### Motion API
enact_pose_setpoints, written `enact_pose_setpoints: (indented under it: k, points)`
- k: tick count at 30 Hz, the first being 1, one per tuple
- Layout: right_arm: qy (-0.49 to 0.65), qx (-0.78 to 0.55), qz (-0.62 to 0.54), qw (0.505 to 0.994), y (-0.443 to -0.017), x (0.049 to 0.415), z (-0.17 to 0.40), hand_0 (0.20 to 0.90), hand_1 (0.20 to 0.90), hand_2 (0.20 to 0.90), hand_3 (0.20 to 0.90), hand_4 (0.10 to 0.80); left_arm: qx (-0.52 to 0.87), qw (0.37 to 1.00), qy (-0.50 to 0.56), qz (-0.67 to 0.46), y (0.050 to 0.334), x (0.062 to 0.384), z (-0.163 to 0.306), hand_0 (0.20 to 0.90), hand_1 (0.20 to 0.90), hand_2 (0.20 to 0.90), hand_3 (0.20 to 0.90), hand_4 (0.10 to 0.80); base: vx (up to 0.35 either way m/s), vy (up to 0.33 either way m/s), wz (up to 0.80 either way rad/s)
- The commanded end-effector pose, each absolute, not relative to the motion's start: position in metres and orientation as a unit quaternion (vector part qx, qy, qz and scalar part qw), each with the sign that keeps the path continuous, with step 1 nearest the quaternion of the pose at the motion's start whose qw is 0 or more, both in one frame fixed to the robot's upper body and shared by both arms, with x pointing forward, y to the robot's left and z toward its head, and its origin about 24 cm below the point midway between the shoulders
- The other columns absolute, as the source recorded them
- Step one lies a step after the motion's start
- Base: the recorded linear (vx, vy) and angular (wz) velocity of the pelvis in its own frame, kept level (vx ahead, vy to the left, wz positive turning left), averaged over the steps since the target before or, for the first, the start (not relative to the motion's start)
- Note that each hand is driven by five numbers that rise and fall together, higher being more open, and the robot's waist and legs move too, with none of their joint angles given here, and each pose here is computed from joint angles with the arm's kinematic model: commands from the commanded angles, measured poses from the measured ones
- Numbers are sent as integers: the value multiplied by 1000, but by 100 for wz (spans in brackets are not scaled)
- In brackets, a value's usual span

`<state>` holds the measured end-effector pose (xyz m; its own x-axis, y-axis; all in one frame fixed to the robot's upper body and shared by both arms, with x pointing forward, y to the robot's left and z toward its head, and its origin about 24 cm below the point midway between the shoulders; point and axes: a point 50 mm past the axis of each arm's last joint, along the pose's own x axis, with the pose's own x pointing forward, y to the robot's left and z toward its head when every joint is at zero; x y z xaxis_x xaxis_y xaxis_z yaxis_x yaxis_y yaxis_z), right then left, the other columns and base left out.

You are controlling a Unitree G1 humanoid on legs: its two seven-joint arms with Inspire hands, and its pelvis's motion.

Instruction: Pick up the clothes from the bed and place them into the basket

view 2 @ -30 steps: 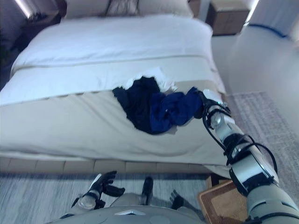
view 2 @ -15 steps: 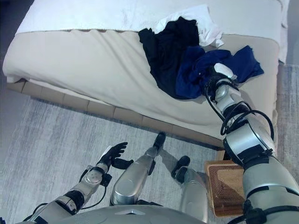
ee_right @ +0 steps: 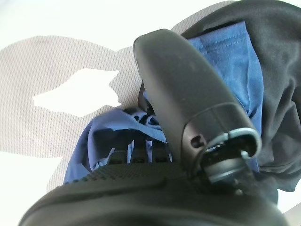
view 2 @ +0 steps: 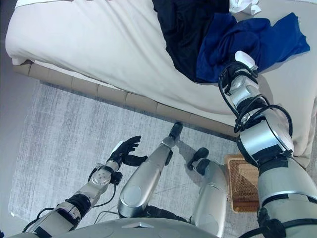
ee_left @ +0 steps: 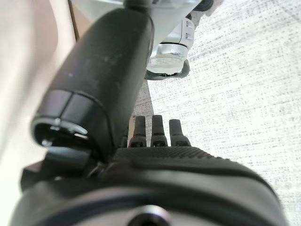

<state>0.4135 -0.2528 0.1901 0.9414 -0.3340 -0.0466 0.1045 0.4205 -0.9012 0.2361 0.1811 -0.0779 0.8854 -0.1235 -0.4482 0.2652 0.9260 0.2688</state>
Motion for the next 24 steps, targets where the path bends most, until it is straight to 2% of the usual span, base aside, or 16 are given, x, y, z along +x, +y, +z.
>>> enact_pose_setpoints:
  k: [1,6,7,8,9,11,12,14,15,24]
  points:
    - [36,-542,-159,825,-255,415,247,900,900,900,900,800,144,969,185,-75,200,229,-69,900,900,900,900,800,-7,19,-3]
    - [43,-543,-179,819,-264,413,256,900,900,900,900,800,132,974,172,-71,205,228,-63,900,900,900,900,800,-2,2,-1]
    - [43,-542,-184,819,-266,412,258,853,853,853,845,745,130,974,171,-72,206,227,-63,900,900,900,900,800,0,0,0]
    - [44,-539,-190,819,-269,411,259,853,853,853,845,745,128,974,170,-72,207,226,-63,900,900,900,900,800,0,0,0]
    - [42,-540,-199,817,-272,410,261,801,801,801,785,685,126,975,169,-72,208,225,-62,900,900,900,900,800,0,0,0]
    - [37,-542,-216,811,-276,409,266,735,735,735,708,608,126,975,166,-74,208,223,-62,900,900,900,900,800,0,0,0]
    - [37,-542,-217,811,-276,409,266,684,684,684,647,547,126,975,165,-74,209,224,-62,900,900,900,900,800,0,0,0]
    - [31,-540,-236,807,-281,406,274,514,514,514,450,350,124,976,164,-73,210,223,-60,900,900,900,900,800,0,0,0]
    - [28,-538,-244,806,-283,405,278,300,300,300,200,100,124,976,163,-72,212,222,-60,900,900,900,900,800,0,0,0]
    - [-3,-527,-293,798,-291,398,305,300,300,300,200,100,117,977,167,-54,221,214,-61,900,900,900,900,800,-1,-4,-1]
